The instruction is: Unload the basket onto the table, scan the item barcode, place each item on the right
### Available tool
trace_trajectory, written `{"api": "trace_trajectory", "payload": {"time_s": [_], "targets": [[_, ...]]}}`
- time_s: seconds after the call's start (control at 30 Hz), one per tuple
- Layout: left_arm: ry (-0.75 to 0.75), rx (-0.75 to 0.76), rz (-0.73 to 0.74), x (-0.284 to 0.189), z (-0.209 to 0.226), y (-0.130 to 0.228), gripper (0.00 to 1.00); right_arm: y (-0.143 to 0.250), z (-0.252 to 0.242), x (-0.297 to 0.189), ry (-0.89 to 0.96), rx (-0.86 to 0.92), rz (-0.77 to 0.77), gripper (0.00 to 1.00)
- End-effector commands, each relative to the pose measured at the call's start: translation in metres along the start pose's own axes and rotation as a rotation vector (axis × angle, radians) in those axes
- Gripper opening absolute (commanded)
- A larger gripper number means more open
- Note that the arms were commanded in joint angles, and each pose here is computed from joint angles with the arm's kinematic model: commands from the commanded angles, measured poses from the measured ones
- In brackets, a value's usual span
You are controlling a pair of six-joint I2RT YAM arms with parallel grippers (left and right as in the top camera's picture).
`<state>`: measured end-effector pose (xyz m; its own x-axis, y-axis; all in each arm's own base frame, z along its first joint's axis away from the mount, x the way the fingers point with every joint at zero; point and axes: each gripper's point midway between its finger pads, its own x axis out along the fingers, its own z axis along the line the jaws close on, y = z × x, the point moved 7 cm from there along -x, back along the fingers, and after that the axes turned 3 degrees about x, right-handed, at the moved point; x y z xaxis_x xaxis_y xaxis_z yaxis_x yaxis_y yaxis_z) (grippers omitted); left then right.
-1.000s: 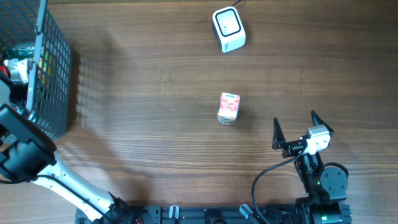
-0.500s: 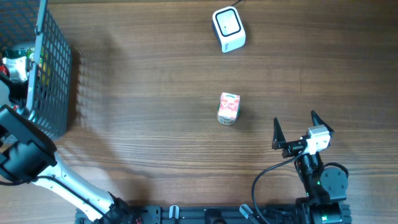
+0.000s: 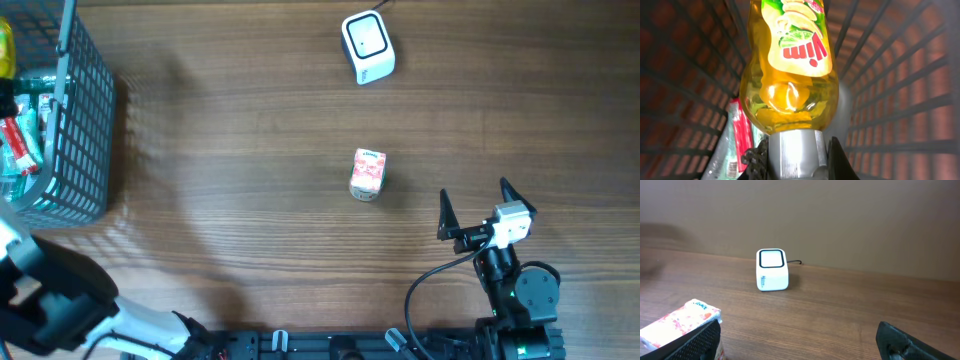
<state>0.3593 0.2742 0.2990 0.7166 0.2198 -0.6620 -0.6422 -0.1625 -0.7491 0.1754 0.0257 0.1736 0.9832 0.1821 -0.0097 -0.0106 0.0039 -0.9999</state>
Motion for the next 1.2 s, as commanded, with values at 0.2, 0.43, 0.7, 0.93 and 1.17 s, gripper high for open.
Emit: {"api": "trace_trajectory", "payload": {"time_s": [0.2, 0.43, 0.7, 0.93, 1.17], "targets": [[-0.024, 0.002, -0.278, -0.1, -0.021, -0.053, 0.04, -0.001, -0.001, 0.0, 0.013, -0.006, -0.008, 1.0], [0.022, -0.017, -0.403, -0.156, -0.044, -0.066, 0.04, -0.001, -0.001, 0.0, 0.013, -0.006, -0.008, 1.0], [0.142, -0.065, -0.401, -0.195, -0.082, -0.056, 0.04, -0.001, -0.001, 0.0, 0.013, -0.006, -0.008, 1.0], [0.303, -0.094, -0.236, -0.202, -0.138, -0.029, 0.04, -0.001, -0.001, 0.0, 0.013, -0.006, -0.008, 1.0], [0.469, -0.063, -0.01, -0.201, -0.196, 0.004, 0.04, -0.001, -0.001, 0.0, 0.013, -0.006, -0.008, 1.0]]}}
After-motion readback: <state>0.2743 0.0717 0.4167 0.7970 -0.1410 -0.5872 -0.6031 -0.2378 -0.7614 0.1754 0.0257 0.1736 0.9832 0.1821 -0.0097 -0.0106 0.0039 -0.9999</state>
